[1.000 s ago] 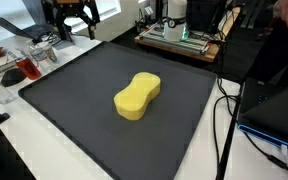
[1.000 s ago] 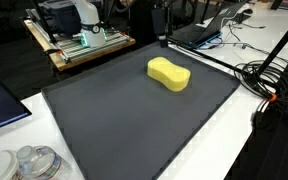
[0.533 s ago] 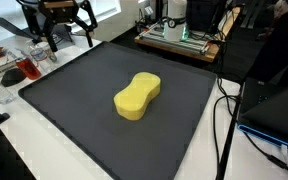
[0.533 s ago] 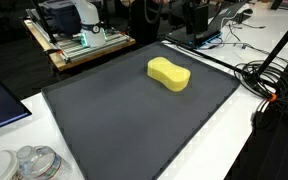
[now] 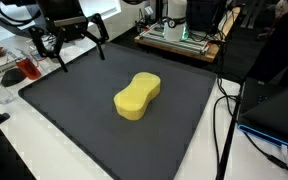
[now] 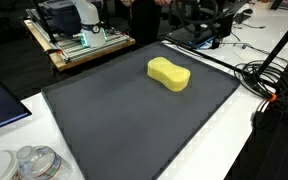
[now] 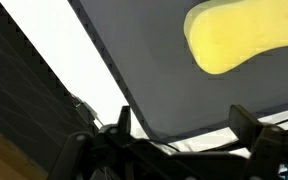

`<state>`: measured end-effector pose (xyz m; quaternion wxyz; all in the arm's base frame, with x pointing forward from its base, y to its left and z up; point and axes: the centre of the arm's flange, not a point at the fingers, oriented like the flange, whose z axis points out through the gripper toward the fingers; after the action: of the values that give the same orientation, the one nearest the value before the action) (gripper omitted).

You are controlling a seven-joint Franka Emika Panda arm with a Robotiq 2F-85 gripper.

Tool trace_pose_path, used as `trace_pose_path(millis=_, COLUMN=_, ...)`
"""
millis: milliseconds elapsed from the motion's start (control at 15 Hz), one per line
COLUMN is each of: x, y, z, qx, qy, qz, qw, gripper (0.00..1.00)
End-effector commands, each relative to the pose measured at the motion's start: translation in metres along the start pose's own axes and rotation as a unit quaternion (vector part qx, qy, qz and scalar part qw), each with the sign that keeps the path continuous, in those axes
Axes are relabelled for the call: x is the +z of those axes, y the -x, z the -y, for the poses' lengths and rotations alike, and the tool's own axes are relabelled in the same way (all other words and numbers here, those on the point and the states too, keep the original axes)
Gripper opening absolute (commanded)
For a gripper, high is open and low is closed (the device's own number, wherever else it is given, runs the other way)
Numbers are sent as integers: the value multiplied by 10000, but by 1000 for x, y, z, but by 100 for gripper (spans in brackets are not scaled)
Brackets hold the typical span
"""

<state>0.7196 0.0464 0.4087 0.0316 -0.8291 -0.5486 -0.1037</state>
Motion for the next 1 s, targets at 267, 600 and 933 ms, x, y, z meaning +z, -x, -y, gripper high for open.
trace_pose_path(millis=267, x=26, y=-49, z=-11, qx=-1240, qy=-186, qz=533, qw=9907, gripper=100)
trace_pose_path(millis=600, x=35, y=-68, z=-3, qx=-1706, qy=-537, qz=946, qw=9793, gripper=100)
trace_pose_path(millis=933, x=44, y=-93, z=13, qx=-2011, qy=-547, qz=1262, qw=9699, gripper=100)
